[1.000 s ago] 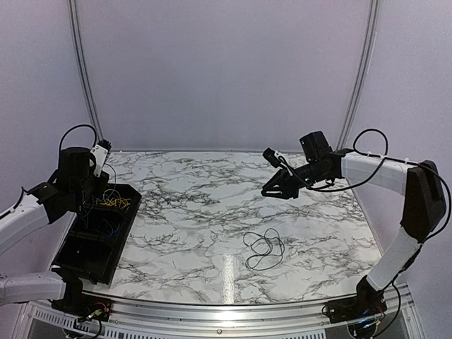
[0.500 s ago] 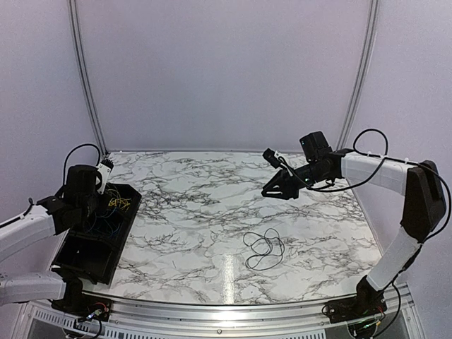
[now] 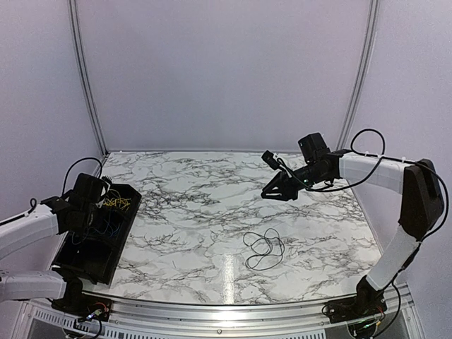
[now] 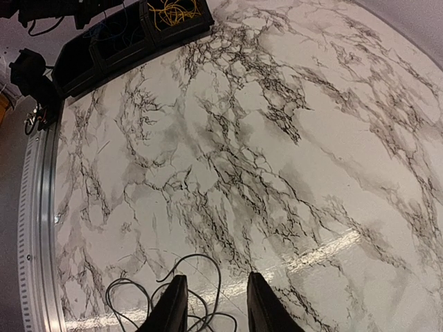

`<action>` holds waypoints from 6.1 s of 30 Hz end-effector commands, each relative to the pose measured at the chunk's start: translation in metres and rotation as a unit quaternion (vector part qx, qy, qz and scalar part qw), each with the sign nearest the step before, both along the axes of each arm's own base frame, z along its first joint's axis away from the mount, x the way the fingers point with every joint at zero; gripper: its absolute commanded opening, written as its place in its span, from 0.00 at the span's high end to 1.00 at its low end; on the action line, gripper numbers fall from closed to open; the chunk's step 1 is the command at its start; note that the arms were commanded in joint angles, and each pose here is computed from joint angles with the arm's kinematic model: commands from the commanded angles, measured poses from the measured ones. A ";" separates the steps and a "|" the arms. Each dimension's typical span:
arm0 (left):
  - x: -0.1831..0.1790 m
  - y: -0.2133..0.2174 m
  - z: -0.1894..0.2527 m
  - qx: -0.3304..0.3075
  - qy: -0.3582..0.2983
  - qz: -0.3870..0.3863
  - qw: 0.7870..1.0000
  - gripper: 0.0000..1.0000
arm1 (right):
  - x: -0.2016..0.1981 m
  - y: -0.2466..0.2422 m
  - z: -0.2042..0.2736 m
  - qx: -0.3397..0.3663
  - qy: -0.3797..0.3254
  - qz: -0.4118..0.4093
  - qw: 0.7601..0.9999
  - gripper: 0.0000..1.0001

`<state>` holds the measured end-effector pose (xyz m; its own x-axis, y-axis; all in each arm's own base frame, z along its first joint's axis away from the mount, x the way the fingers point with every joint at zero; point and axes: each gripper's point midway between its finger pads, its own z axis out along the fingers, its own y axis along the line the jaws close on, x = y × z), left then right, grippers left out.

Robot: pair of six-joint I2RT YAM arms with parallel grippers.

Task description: Untangle the cables

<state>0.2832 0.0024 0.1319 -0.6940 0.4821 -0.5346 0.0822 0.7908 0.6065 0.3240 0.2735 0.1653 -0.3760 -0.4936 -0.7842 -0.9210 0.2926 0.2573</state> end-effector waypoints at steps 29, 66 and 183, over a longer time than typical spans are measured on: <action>0.000 0.000 0.039 0.016 0.079 0.020 0.996 0.56 | 0.002 0.008 0.013 0.003 -0.014 0.016 1.000 0.70; 0.008 -0.034 -0.047 -0.069 0.198 0.117 0.971 0.98 | 0.001 0.009 0.007 -0.009 -0.016 0.020 1.000 0.70; -0.046 -0.454 0.003 -0.573 -0.204 -0.387 0.693 0.76 | -0.050 -0.006 0.336 0.186 -0.279 0.003 0.942 1.00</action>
